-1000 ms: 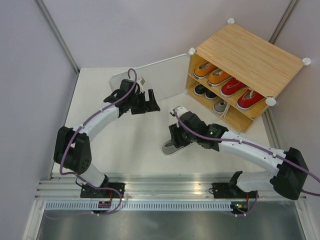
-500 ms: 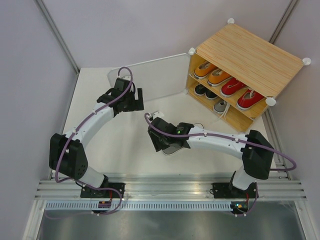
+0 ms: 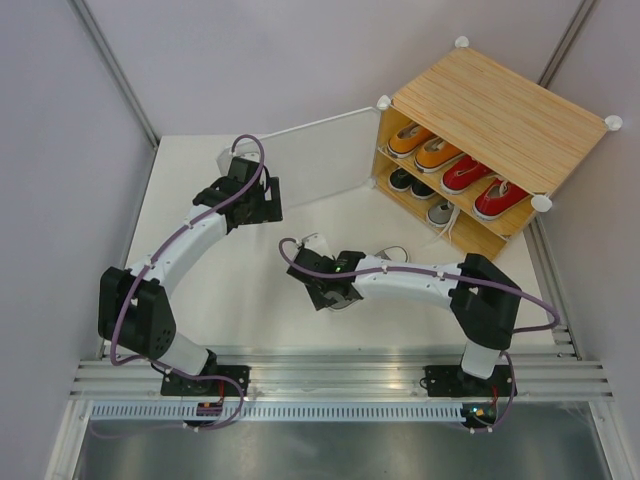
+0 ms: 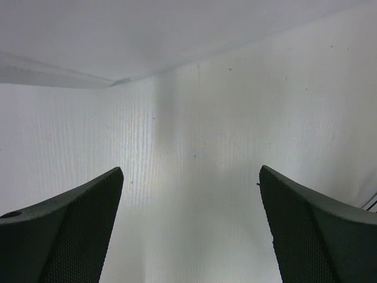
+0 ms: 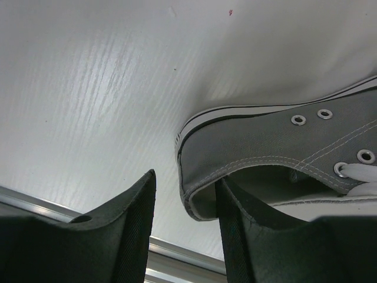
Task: Place and organize the shoes in the shoe cabinet
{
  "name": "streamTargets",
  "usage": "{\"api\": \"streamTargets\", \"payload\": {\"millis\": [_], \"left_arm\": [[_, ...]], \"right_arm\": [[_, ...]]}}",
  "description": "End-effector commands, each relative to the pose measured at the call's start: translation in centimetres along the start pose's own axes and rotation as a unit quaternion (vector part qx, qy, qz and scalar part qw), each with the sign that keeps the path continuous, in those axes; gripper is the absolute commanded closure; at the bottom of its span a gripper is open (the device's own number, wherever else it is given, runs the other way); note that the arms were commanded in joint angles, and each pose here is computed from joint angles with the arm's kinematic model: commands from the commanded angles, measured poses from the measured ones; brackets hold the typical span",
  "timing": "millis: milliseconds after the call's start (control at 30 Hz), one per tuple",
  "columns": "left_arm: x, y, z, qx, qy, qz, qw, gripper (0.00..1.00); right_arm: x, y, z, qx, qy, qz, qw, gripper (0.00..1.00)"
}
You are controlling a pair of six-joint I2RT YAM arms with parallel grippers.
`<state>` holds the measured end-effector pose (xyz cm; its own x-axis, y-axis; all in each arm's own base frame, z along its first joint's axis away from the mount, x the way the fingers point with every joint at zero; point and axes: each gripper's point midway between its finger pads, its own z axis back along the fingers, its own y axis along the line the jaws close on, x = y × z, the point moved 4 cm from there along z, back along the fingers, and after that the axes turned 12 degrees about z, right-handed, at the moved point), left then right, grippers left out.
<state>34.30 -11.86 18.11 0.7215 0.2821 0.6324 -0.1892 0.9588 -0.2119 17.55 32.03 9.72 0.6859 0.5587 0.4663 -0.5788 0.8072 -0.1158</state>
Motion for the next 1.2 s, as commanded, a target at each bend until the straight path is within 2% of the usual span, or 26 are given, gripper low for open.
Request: {"api": "streamTargets", "payload": {"millis": [0,200,267,333,367,467,567,700,900,1033,1167], "left_arm": [[1.1,0.5,0.8,0.009,-0.022,0.003,1.000,0.02],[0.9,0.5,0.6,0.009,-0.015,0.002,1.000,0.02],[0.9,0.6,0.6,0.011,-0.016,0.001,1.000,0.02],[0.9,0.6,0.6,0.012,-0.015,0.000,1.000,0.02],[0.9,0.6,0.6,0.012,-0.016,0.000,1.000,0.02],[0.9,0.7,0.6,0.013,-0.016,-0.001,1.000,0.02],[0.9,0.7,0.6,0.015,-0.017,-0.001,1.000,0.02],[0.9,0.7,0.7,0.014,-0.016,-0.001,1.000,0.02],[0.8,0.6,0.6,0.009,-0.013,-0.001,1.000,0.02],[0.9,0.5,0.7,0.007,-0.014,0.000,1.000,0.02],[1.0,0.6,1.0,0.007,-0.018,0.000,1.000,0.02]], "right_arm": [[-0.4,-0.3,-0.4,-0.028,0.014,0.007,1.000,0.50],[-0.3,-0.7,-1.3,-0.049,0.011,0.025,0.998,0.51],[-0.4,-1.1,-1.4,-0.060,0.012,0.037,0.997,0.55],[-0.7,-1.5,-1.3,-0.070,0.020,0.049,0.996,0.65],[-0.9,-1.8,-1.2,-0.075,0.024,0.056,0.995,0.75],[-1.1,-3.0,0.0,-0.087,0.026,0.072,0.993,0.91],[-2.1,-5.0,1.0,-0.089,0.035,0.078,0.992,0.99],[-2.7,-8.0,2.2,-0.057,0.032,0.114,0.991,0.99],[-2.2,-12.2,2.5,0.006,0.010,0.114,0.993,0.99],[-2.2,-13.3,2.7,0.037,0.018,0.152,0.988,0.99],[-1.9,-15.1,2.8,0.059,0.011,0.141,0.988,0.99]]}}
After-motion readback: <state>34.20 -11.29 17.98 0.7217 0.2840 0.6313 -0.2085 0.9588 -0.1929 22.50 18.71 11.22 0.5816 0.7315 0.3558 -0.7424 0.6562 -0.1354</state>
